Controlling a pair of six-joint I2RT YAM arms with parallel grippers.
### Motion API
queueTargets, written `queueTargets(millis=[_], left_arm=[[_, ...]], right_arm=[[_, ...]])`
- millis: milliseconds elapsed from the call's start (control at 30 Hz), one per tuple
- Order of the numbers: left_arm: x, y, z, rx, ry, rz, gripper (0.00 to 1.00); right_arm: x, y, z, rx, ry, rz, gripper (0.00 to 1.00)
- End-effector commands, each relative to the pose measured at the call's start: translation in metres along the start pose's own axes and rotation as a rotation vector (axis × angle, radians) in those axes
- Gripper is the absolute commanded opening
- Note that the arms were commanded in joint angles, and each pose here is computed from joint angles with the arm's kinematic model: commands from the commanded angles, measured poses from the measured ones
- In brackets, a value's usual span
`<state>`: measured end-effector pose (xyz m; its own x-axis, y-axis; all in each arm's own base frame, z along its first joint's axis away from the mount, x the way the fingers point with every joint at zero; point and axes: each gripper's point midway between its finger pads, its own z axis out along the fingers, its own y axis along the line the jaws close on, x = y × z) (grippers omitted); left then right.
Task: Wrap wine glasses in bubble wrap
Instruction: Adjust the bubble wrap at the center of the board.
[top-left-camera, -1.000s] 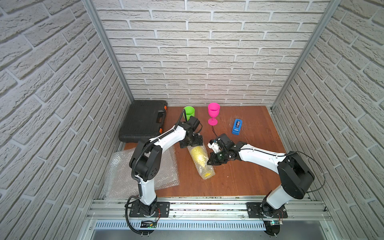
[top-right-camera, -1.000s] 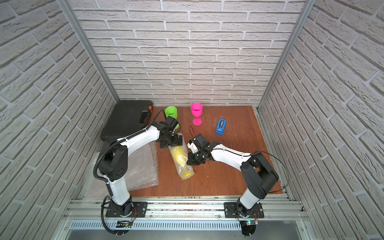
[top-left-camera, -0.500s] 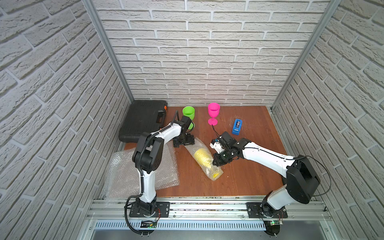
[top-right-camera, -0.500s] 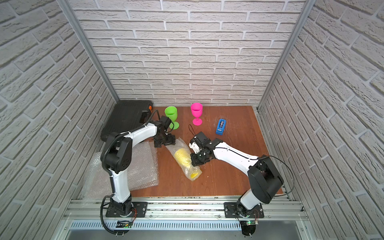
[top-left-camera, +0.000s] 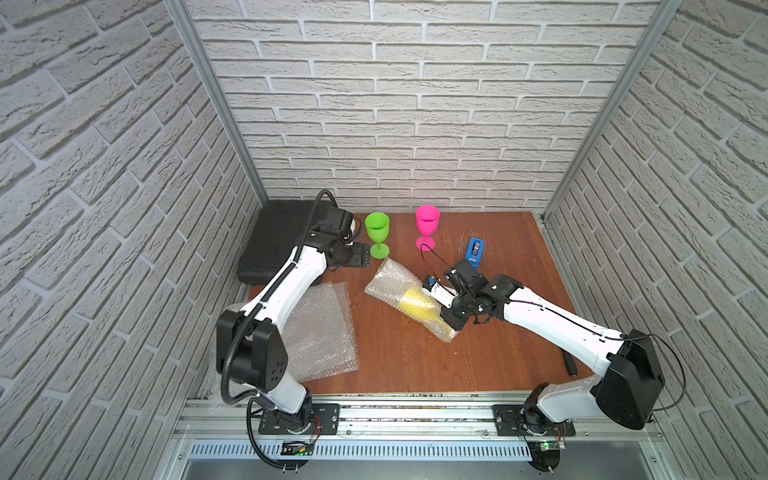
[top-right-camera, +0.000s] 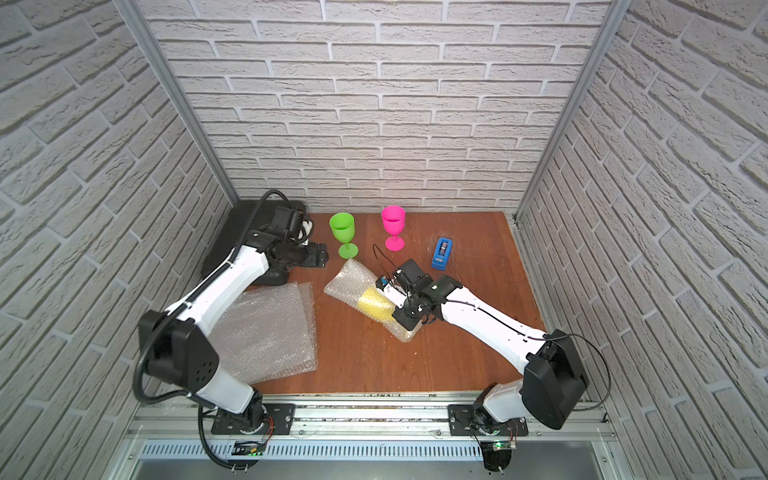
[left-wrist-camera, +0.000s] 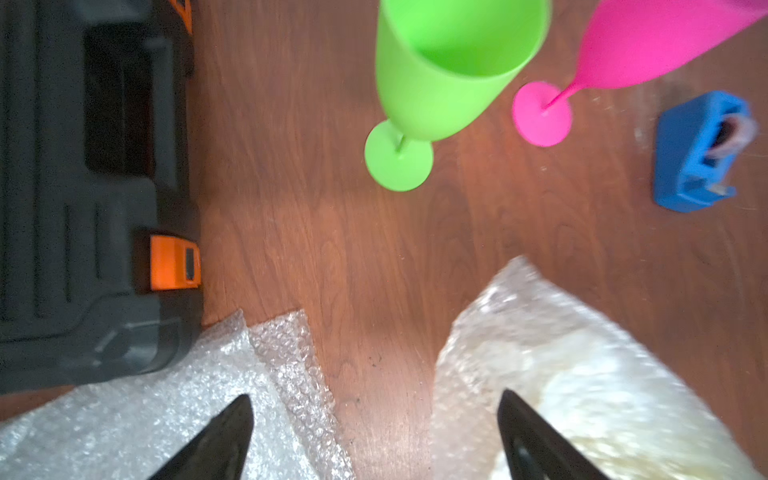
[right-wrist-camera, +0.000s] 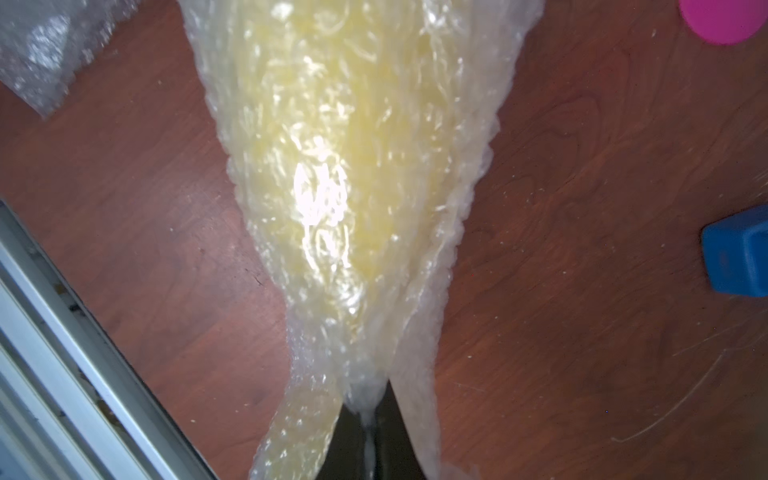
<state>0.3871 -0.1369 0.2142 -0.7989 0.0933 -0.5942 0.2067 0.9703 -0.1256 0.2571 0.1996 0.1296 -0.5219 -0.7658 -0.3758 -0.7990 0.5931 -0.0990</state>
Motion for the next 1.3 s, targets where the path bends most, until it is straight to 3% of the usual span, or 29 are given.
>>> queueTargets(millis=[0, 200, 433, 633, 967, 1100, 1267], left_arm=[[-0.006, -0.020, -0.011, 0.105, -0.077, 0.171, 0.89], [0.010, -0.068, -0.017, 0.301, -0.155, 0.374, 0.88], [0.063, -0.118, 0.002, 0.429, -0.024, 0.633, 0.88], [0.098, -0.148, 0.017, 0.621, 0.095, 0.619, 0.89], [0.142, -0.166, 0.032, 0.741, 0.253, 0.641, 0.88], [0.155, -0.173, 0.029, 0.792, 0.297, 0.676, 0.82], [0.161, -0.167, 0.042, 0.735, 0.336, 0.703, 0.71]], right_arm=[[-0.007, -0.011, -0.008, 0.091, -0.033, -0.327, 0.03], [-0.023, -0.022, -0.004, 0.267, -0.149, -0.608, 0.03], [-0.034, -0.015, 0.004, 0.384, -0.273, -0.736, 0.03], [-0.030, -0.010, 0.012, 0.397, -0.287, -0.743, 0.03], [-0.028, -0.010, 0.017, 0.389, -0.267, -0.726, 0.03], [-0.028, -0.009, 0.021, 0.374, -0.260, -0.726, 0.03], [-0.027, -0.008, 0.021, 0.368, -0.259, -0.722, 0.03]])
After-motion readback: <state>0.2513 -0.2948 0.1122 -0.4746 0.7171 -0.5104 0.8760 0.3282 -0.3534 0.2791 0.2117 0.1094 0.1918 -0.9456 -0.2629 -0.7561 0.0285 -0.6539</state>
